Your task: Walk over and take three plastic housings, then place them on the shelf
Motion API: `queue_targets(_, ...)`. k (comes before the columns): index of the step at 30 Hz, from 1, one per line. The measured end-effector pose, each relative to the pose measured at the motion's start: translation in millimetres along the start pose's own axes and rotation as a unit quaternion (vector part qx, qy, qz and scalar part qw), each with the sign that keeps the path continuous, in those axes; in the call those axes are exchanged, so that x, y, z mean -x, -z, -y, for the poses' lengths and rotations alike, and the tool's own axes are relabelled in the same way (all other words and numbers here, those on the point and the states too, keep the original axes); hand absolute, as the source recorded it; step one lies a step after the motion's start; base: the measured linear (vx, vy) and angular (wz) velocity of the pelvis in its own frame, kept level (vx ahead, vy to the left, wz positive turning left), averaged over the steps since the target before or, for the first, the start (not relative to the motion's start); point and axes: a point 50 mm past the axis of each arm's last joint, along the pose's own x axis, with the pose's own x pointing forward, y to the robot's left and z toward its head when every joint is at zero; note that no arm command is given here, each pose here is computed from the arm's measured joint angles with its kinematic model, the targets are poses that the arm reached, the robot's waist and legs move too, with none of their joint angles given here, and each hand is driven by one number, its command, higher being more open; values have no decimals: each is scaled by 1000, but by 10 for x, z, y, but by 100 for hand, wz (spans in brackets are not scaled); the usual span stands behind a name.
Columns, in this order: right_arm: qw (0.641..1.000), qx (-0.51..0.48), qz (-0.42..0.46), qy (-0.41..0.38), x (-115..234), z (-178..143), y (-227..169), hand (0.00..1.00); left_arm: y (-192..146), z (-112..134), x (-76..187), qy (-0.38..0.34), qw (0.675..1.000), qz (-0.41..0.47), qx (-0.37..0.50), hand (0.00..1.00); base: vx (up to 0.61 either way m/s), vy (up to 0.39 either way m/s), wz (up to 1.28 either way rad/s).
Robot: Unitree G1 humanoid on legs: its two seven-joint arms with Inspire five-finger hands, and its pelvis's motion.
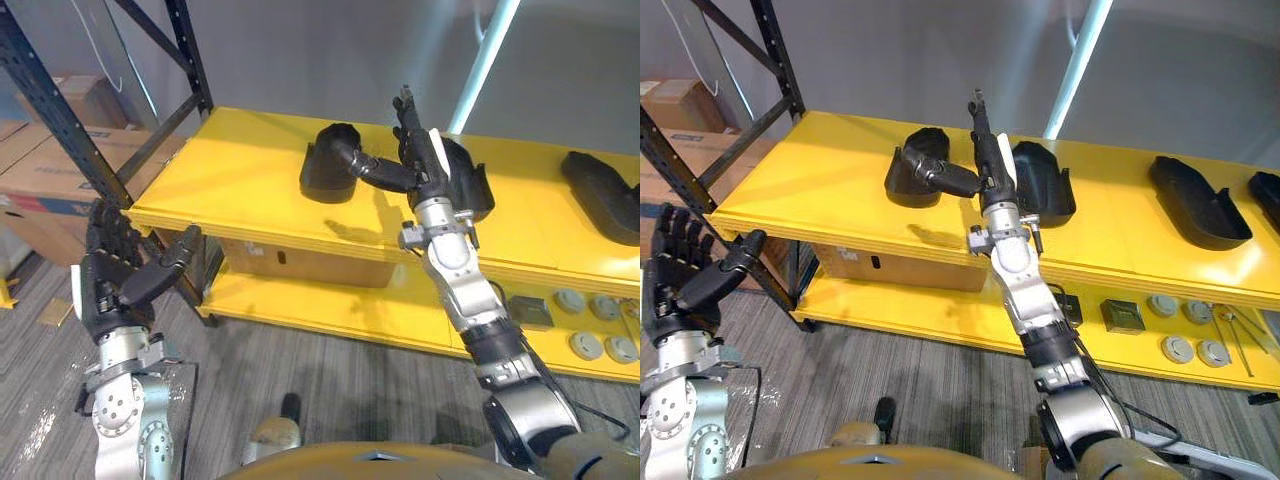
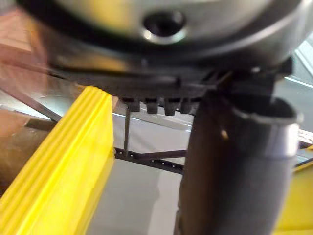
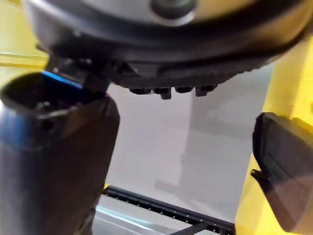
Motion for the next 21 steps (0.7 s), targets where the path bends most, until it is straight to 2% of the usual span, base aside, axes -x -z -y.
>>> queue_targets(4, 999, 0, -42, 23, -143, -25, 94, 100, 40, 37, 22, 0, 1000, -8, 13, 100, 7, -4, 23)
queue_targets(8, 995, 6, -78, 64, -303, 82, 176, 100, 93, 110, 47, 14, 999, -21, 38, 100, -16, 3, 24)
queue_targets(12, 992, 10, -58, 111, -561, 182, -40, 100, 171, 169, 78, 22, 997, -38, 59, 100, -31, -12, 18)
queue_targets(21, 983, 42, -46, 171, -665, 369, -126, 100, 266, 248, 120, 22, 993, -53, 100, 100, 24, -46, 5)
